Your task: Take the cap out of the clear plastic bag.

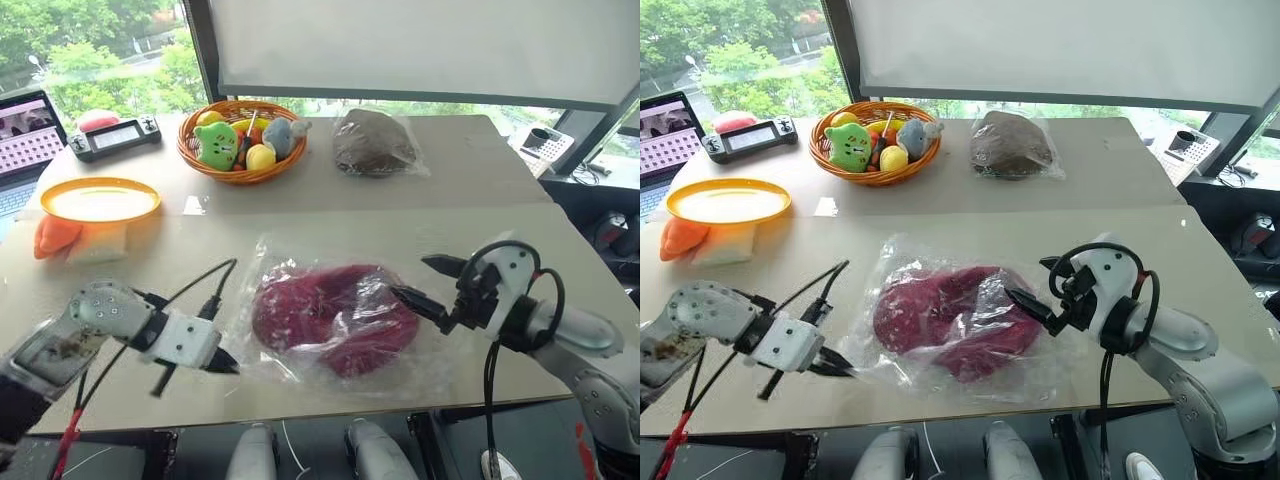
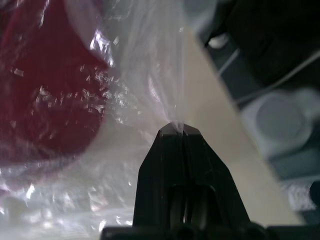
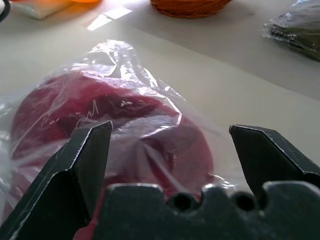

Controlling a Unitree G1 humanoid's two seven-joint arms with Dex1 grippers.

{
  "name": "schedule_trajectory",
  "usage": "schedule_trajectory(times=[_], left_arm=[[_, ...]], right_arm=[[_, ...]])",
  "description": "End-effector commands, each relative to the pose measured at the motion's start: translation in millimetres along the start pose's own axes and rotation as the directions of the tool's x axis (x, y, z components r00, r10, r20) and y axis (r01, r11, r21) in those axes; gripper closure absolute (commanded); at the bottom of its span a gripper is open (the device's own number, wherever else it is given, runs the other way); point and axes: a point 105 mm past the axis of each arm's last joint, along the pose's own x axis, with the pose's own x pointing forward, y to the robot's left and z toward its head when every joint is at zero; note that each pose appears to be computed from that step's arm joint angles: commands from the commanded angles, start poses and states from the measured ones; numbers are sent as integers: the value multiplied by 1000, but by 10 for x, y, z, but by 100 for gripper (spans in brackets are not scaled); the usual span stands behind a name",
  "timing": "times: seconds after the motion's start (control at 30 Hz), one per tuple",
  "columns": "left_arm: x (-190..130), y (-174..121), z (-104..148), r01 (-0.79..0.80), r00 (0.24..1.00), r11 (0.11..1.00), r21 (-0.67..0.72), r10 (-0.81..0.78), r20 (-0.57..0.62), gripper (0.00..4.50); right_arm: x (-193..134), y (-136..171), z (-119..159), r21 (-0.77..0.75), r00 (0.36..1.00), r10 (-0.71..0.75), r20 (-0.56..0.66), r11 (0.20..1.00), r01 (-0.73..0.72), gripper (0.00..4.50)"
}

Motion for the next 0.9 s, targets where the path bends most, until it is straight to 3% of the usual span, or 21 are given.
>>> schedule_trajectory(times=[0.03, 0.07, 0.17, 0.47, 0.6, 0.8, 0.83, 0.9], left_arm=[[7, 192, 112, -125, 991, 992, 6, 125, 46, 445], [5, 235, 81, -153, 987, 988, 7, 153, 39, 445], [3, 279, 15, -179, 983, 984, -12, 179, 32, 379], [-23, 202, -30, -115, 992, 990, -76, 118, 35, 68], [-225, 302, 37, -131, 986, 975, -179, 148, 80, 68], [-813, 675, -45, -229, 947, 905, -359, 293, 135, 68], [-861, 720, -80, -240, 943, 899, -367, 305, 133, 68], [-891, 901, -205, -307, 925, 877, -370, 367, 102, 68]], right_arm=[[7, 13, 76, -31, 1000, 15, 22, 999, -14, 0], [7, 9, 77, -32, 1000, 15, 21, 999, -14, 0], [8, -9, 79, -35, 1000, 9, 20, 999, -9, 0], [9, -49, 85, -39, 1000, -8, 19, 999, 9, 0], [-1, -54, 81, -40, 1000, -11, 17, 999, 11, 0], [-62, -5, 184, -56, 998, 29, 51, 998, -26, 0], [-91, 47, 232, -69, 996, 67, 65, 996, -63, 0], [-205, 400, 329, -94, 952, 296, 78, 953, -288, 0]])
